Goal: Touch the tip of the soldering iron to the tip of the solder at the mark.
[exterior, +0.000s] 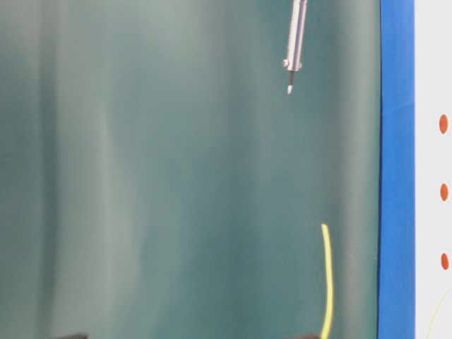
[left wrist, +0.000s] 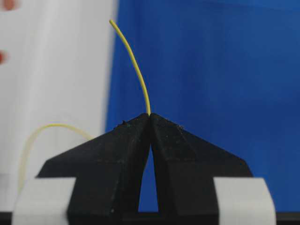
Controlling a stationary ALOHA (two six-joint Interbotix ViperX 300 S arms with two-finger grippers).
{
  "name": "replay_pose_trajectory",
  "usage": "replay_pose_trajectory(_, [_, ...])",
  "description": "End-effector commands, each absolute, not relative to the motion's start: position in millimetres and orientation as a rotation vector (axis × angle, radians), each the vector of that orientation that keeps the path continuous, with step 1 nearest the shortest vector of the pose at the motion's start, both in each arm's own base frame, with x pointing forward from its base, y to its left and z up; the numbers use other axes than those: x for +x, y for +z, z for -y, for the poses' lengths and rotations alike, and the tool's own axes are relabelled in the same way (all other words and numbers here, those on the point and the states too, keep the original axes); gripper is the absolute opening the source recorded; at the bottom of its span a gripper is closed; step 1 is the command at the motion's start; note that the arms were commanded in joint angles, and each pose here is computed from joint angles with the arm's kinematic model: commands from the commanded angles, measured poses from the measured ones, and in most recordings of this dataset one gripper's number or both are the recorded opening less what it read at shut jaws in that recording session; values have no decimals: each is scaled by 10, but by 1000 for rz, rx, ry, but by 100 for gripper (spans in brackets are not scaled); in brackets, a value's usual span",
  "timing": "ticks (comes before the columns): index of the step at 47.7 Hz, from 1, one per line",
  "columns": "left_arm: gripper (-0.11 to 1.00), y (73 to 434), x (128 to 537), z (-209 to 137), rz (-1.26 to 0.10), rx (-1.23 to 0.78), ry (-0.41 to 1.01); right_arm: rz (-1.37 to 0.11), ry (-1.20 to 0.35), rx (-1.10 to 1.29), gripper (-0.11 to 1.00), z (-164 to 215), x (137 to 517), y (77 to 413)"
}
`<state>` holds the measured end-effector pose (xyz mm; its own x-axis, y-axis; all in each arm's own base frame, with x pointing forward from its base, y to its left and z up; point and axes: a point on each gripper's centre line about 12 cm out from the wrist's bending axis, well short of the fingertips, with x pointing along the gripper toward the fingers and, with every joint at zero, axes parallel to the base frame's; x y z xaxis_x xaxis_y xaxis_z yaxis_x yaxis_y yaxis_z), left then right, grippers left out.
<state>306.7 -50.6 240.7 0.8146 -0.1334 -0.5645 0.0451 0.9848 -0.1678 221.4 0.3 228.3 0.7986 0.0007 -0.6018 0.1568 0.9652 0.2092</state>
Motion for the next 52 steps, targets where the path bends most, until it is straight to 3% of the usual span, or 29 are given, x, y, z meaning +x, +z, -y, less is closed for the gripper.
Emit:
replay_pose_trajectory(1, [3, 2464, 3061, 721, -563, -157, -163, -593, 11, 245, 6, -222, 2321, 2377])
replay_pose_trajectory(11, [3, 2172, 3008, 1139, -542, -192, -279, -616, 150, 228, 6, -635, 2483, 2156])
replay_pose_trajectory(24, [3, 1570, 3036, 1496, -560, -205, -363, -696, 225, 213, 6, -987, 2681, 1596])
replay_pose_trajectory(37, [3, 1055, 3117, 1583, -652, -177, -355, -721, 244, 203, 6, -1139, 2842, 1138])
replay_pose_trajectory(52, [3, 1020, 3106, 1567, -662, -165, -353, -791, 238, 184, 6, -1210, 2916, 903])
